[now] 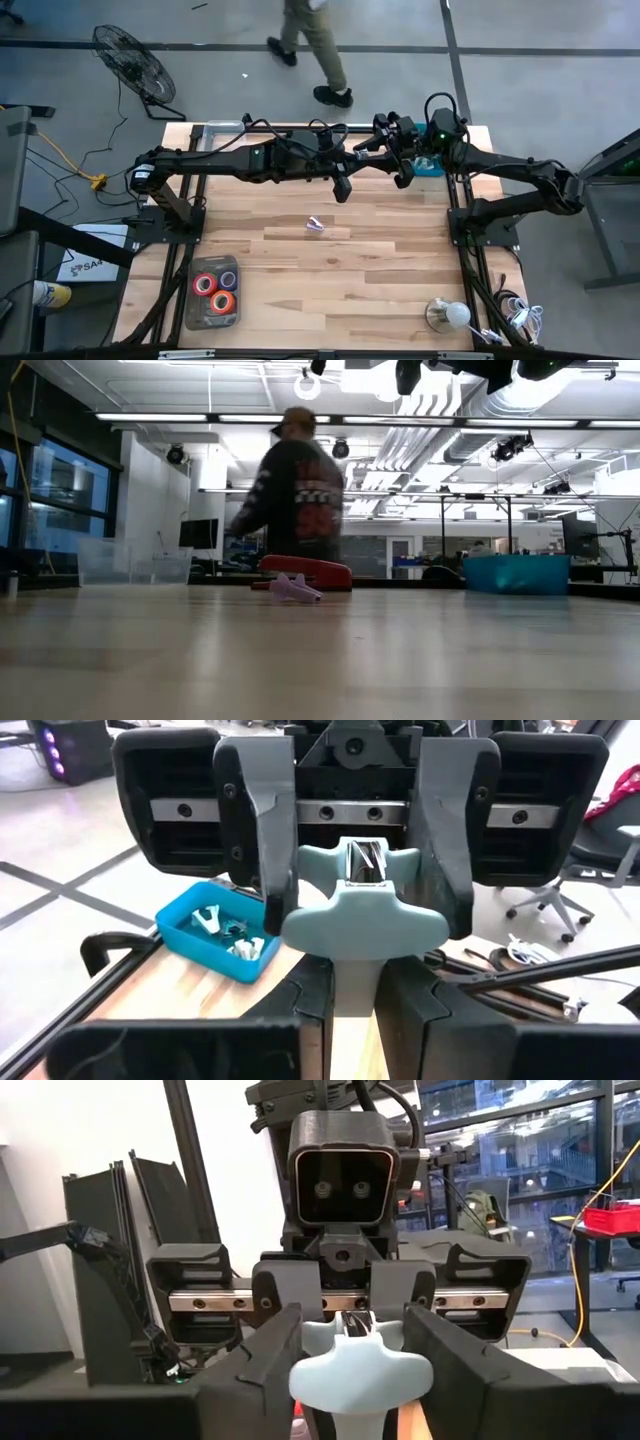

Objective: Pick and place Stapler, Stapler remover, tape
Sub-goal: Put the light blue staple remover into the blue bin

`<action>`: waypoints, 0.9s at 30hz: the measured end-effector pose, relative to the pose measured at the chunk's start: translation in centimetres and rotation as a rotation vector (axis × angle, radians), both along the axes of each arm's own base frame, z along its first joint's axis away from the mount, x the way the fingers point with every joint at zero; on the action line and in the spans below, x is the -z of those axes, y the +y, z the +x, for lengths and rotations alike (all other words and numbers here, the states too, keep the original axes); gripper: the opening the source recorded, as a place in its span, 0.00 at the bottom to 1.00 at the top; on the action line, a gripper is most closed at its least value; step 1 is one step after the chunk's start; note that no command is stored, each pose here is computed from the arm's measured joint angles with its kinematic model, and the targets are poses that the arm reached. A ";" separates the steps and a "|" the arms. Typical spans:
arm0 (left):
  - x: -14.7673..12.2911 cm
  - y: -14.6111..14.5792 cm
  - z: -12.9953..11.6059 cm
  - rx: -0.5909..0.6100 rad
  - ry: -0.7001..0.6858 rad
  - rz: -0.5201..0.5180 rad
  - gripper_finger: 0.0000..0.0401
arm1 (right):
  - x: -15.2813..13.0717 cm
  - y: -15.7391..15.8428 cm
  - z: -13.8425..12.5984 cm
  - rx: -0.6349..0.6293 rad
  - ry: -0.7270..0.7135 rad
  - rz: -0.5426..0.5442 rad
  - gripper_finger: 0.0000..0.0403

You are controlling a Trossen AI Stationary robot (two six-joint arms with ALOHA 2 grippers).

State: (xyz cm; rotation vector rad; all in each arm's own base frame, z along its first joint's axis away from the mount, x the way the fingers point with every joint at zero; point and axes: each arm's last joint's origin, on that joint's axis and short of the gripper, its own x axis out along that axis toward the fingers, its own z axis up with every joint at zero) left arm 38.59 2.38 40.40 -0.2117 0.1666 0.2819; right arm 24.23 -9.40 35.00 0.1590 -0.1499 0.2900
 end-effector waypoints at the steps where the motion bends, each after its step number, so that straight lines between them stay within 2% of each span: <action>1: 0.0 0.0 0.0 0.000 -0.001 0.000 0.11 | 0.0 0.0 0.0 0.000 0.000 0.001 0.39; 7: -0.2 0.0 0.0 0.000 -0.010 0.016 0.11 | 0.6 0.0 0.1 -0.021 0.065 0.048 0.61; 12: -0.1 0.0 0.0 0.001 -0.006 0.017 0.11 | 0.4 0.0 0.1 -0.028 0.041 0.026 0.64; 18: -0.1 0.0 0.0 0.002 -0.004 0.016 0.11 | 0.3 0.0 0.1 -0.025 0.032 0.030 0.57; 27: -0.1 0.0 0.0 0.002 -0.006 0.017 0.11 | 0.3 0.0 0.1 0.003 0.020 0.006 0.32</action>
